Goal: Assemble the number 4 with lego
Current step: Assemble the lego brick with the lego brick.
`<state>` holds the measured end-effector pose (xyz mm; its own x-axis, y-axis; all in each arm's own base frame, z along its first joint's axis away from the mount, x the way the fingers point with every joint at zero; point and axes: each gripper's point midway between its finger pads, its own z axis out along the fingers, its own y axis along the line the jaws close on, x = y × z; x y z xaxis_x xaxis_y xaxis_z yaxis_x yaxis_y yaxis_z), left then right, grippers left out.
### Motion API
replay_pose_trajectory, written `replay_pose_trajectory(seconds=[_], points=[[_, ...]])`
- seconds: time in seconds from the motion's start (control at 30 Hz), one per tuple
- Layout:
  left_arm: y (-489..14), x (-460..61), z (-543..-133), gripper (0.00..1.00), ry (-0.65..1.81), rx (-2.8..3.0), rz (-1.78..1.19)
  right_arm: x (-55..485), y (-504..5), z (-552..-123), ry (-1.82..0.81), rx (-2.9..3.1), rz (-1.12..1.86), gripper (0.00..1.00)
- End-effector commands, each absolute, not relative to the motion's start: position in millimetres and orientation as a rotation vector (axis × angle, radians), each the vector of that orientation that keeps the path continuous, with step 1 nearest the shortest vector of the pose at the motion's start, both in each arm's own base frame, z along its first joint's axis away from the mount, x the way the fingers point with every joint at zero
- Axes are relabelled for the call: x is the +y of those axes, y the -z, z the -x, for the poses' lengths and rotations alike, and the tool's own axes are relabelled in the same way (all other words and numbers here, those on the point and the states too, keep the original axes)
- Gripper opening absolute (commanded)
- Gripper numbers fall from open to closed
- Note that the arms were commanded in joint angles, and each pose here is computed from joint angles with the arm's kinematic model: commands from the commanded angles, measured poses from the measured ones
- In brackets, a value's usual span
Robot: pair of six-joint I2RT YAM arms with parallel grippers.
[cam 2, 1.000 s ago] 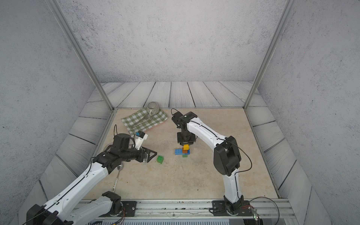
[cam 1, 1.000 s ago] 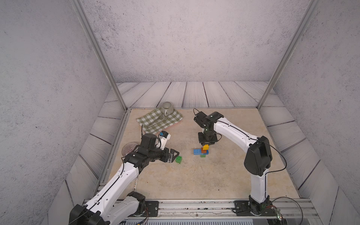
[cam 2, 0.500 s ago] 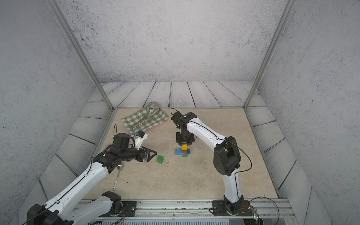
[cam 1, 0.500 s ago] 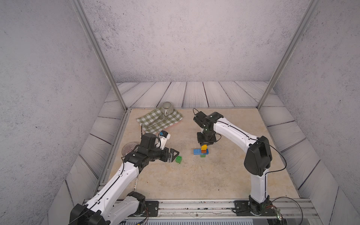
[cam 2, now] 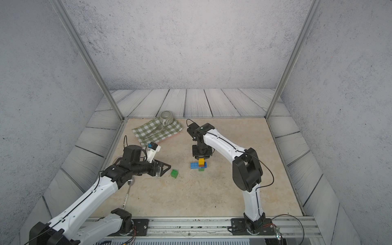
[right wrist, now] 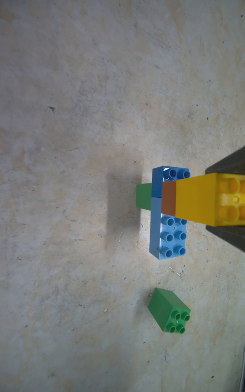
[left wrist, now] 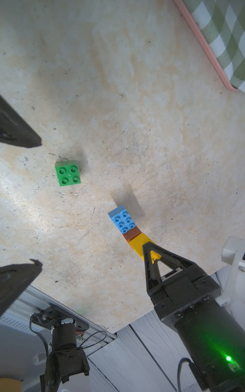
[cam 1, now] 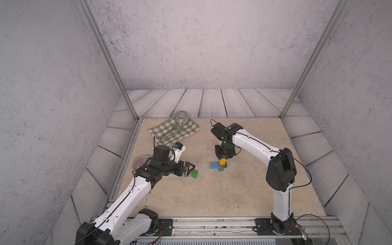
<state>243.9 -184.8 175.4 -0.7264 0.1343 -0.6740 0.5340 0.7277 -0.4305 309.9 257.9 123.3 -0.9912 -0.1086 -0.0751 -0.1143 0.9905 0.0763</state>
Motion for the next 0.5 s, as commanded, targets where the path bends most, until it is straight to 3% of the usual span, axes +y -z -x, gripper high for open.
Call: replay_pose_trajectory(seconds=[0.0, 0.47], points=[[-175.9, -183.3, -246.1, 0.87, 0.839, 2.291, -0.491, 250.7, -108.8, -305.0, -0.059, 3.087, 0.171, 0.36], [-176.8, -182.1, -247.4, 0.88, 0.838, 2.285, -0.485, 249.0, -106.8, -301.3, -0.058, 3.007, 0.176, 0.35]])
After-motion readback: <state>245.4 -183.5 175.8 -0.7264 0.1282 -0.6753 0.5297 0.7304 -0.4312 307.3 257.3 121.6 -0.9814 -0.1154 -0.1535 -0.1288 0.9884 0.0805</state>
